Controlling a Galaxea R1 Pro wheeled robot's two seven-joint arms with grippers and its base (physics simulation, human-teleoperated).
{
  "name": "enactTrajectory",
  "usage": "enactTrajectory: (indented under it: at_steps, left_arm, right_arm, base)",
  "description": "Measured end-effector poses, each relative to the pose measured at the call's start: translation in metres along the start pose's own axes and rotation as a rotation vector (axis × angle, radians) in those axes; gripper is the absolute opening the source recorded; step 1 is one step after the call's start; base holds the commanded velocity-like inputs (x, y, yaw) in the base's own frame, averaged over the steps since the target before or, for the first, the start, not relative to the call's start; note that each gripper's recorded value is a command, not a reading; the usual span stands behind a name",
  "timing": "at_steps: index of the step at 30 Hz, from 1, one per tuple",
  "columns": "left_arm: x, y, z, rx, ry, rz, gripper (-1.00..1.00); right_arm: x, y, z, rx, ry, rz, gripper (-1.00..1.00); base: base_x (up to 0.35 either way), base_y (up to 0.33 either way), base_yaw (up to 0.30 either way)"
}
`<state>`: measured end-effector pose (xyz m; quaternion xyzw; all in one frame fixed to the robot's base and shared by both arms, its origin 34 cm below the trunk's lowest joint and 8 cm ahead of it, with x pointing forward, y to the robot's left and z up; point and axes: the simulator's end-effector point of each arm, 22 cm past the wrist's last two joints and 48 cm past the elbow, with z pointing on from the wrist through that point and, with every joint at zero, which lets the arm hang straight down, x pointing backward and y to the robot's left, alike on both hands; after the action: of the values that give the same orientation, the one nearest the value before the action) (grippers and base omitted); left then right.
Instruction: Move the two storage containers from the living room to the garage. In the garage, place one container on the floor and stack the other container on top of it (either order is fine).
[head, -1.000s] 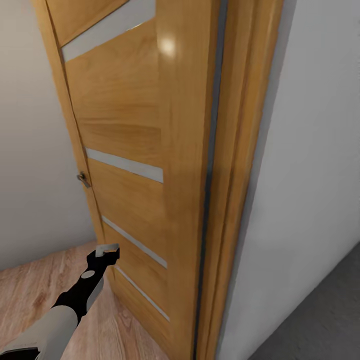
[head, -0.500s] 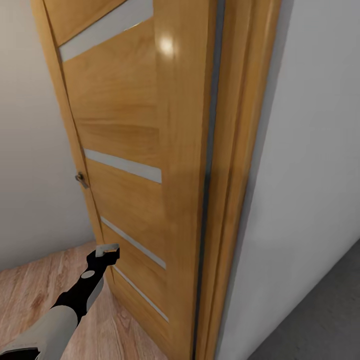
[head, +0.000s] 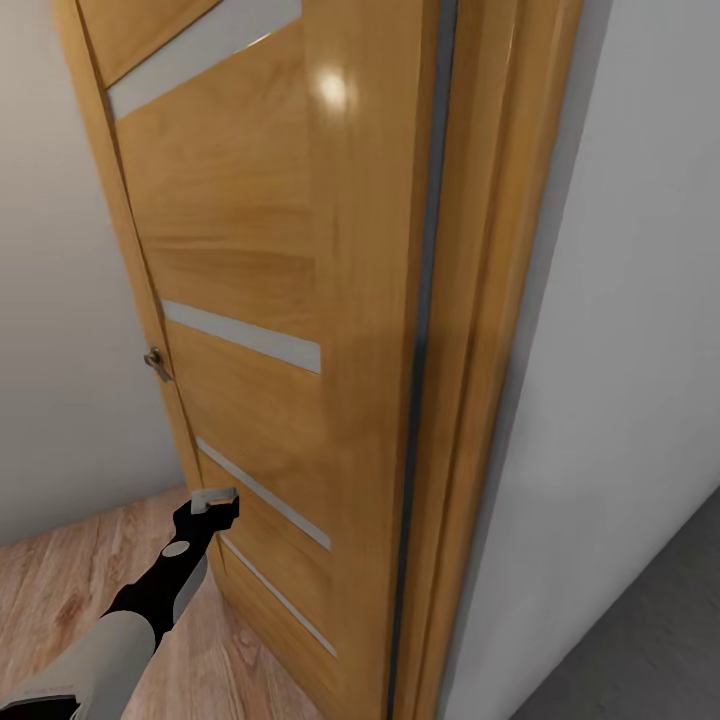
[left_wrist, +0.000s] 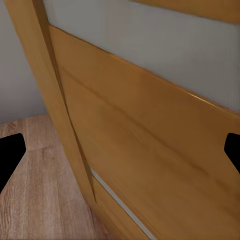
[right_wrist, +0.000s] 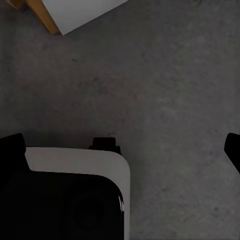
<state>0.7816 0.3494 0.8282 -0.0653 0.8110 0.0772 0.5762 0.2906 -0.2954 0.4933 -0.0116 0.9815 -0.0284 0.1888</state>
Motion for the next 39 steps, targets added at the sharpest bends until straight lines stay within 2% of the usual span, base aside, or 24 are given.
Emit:
enactTrajectory:
  at_steps: [29,39]
  left_arm:
    - [0.0007,0.0018,-0.0002,-0.005,0.001,-0.001,1.0]
    - [0.0009,0.0021,-0.0002,-0.006,0.002,-0.002,1.0]
  right_arm:
    - [0.0,0.0,0.0,0.0,0.0,0.0,1.0]
    - [0.0,0.0,0.0,0.0,0.0,0.0,1.0]
  base:
    - [0.057,0.0,0.0]
    - [0.141,0.0,0.0]
